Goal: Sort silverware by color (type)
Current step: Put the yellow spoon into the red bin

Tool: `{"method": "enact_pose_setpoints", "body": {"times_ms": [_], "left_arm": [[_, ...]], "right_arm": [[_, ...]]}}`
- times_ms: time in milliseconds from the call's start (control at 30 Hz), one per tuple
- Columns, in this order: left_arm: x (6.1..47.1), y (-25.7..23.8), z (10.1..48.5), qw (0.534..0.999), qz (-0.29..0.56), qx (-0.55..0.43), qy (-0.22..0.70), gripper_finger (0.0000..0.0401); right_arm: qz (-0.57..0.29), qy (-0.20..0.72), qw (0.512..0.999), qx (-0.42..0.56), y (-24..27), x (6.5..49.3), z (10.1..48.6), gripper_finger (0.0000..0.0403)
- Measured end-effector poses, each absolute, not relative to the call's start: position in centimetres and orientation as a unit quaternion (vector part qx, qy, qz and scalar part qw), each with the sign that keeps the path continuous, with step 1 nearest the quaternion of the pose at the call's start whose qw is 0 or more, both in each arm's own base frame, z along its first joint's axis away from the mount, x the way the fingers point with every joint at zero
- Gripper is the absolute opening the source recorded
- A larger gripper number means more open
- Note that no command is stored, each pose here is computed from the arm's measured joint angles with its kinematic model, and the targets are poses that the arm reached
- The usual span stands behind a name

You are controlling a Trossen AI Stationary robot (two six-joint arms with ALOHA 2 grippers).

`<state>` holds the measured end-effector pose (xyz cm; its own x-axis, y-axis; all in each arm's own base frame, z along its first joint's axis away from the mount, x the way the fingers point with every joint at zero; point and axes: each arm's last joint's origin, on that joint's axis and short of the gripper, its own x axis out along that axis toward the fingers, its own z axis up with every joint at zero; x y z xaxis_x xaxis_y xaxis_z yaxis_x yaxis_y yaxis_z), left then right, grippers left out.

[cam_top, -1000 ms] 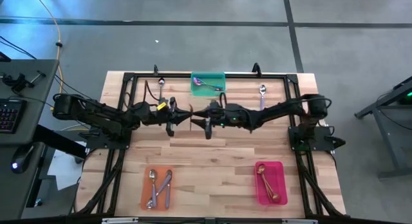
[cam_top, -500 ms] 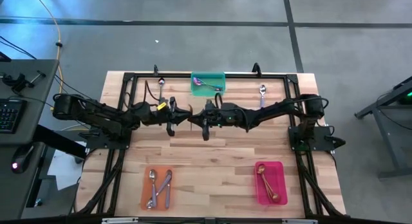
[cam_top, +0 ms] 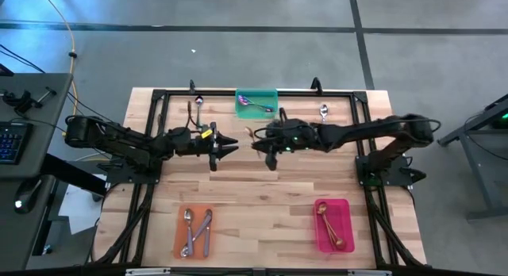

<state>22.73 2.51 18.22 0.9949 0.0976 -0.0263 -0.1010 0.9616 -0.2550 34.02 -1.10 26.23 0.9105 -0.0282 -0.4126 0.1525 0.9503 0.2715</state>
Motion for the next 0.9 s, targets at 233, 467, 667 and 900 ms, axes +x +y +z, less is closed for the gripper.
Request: {"method": "enact_pose_setpoints", "body": {"times_ms": [233, 467, 667, 900], "left_arm": [[22.6, 3.1, 17.3, 0.987, 0.092, -0.123, 0.05, 0.0109], [22.3, 4.2, 16.7, 0.982, 0.119, -0.126, 0.075, 0.0094], [22.0, 5.0, 16.1, 0.974, 0.142, -0.137, 0.108, 0.0092], [21.8, 5.7, 15.9, 0.97, 0.159, -0.141, 0.114, 0.0092]], "right_arm": [[-0.076, 0.348, 0.88, 0.315, 2.9, 28.0, 28.0, 0.0001], [-0.123, 0.454, 0.761, 0.446, 8.4, 22.5, 28.5, 0.0001], [-0.169, 0.513, 0.688, 0.485, 12.9, 20.1, 27.2, 0.0], [-0.257, 0.529, 0.644, 0.489, 16.3, 17.7, 24.6, 0.0]]}}
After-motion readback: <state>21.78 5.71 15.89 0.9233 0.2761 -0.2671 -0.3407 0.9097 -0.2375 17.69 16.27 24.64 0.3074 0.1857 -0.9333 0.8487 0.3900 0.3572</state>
